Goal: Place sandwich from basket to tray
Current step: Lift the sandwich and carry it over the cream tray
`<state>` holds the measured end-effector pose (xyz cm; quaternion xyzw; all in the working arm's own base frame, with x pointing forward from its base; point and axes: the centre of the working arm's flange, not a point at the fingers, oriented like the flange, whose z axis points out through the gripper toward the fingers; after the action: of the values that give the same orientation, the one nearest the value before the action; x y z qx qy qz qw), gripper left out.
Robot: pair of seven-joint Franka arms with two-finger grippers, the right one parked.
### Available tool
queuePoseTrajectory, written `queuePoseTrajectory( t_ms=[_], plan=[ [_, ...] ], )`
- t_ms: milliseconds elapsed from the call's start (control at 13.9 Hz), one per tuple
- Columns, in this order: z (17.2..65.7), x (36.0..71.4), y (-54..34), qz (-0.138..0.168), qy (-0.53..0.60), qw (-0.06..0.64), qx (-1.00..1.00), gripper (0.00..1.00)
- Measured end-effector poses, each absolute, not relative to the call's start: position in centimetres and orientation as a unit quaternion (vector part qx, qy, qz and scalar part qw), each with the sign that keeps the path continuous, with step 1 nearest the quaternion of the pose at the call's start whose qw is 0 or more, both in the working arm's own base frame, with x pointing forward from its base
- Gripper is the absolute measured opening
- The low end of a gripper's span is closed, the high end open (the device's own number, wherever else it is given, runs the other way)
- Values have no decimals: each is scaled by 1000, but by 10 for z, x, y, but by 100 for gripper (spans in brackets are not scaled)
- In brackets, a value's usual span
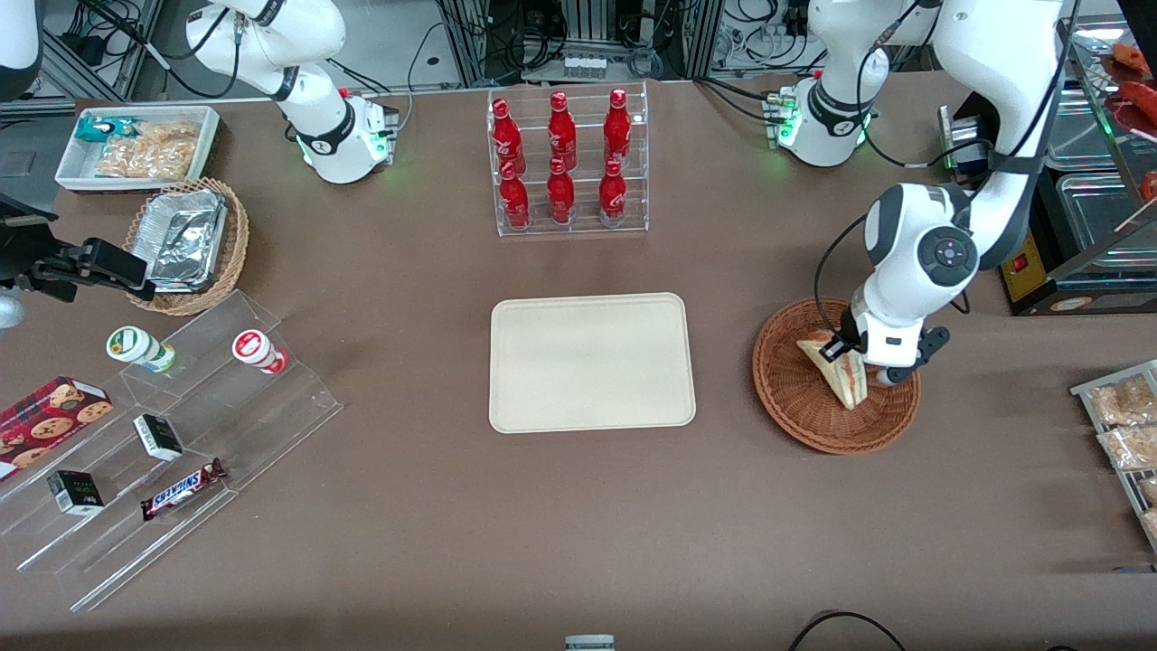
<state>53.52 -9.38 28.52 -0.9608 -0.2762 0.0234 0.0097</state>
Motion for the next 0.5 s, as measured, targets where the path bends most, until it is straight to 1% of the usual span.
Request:
queuePoseTrajectory(
  t_ms=[144, 216, 360, 505],
  plan=[
    [317, 554, -113, 39, -186, 18, -982, 16],
    [329, 560, -130, 39, -155, 17, -987, 15],
    [333, 564, -174, 36, -121, 16, -992, 15],
    [322, 563, -221, 38, -100, 16, -994, 15]
  ],
)
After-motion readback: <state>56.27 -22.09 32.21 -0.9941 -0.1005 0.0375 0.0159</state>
